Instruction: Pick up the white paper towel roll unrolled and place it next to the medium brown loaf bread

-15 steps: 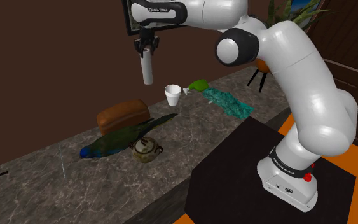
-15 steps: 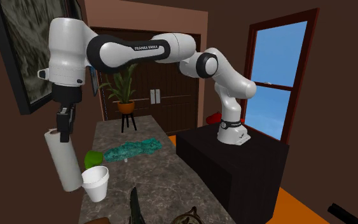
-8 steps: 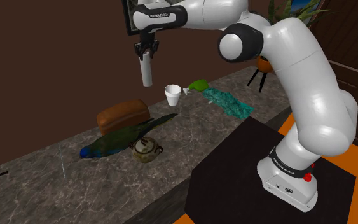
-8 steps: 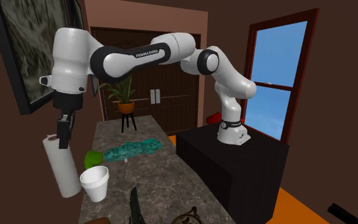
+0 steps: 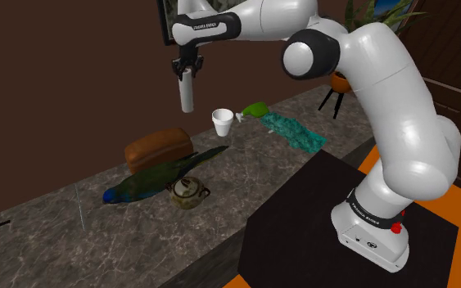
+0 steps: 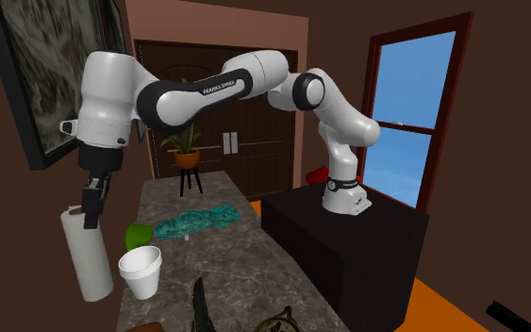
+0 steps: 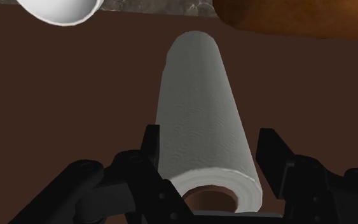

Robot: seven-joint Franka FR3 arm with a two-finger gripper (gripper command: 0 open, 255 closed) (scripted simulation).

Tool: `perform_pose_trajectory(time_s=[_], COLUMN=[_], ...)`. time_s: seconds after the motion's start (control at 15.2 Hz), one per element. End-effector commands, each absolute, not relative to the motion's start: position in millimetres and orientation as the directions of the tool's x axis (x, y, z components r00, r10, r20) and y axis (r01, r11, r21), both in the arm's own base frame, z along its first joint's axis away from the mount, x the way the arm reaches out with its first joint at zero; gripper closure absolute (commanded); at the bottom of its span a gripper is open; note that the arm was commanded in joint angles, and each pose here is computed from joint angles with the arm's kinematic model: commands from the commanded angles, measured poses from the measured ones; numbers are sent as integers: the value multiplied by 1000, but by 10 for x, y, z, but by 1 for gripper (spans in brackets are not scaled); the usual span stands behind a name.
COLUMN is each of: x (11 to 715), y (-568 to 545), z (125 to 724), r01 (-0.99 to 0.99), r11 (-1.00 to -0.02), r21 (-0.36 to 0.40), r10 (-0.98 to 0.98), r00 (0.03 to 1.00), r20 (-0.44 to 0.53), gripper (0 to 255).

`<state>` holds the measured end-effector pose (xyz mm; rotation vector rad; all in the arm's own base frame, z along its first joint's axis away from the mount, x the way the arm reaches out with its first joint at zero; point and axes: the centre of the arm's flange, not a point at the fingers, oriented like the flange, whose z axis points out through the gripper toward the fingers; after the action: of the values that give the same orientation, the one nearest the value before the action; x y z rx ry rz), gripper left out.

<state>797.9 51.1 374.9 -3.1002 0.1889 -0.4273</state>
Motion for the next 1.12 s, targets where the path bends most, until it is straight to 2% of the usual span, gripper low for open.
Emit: perform_pose_trajectory(time_s=[0.0, 1.06], x=[8000, 8000], y=[432, 432], z=[3088, 2243], r01=[-78, -78], r11=[-997, -997], r21=[2, 2], r10=[-76, -76], r00=[977, 977], r20=[202, 202], gripper=[255, 255])
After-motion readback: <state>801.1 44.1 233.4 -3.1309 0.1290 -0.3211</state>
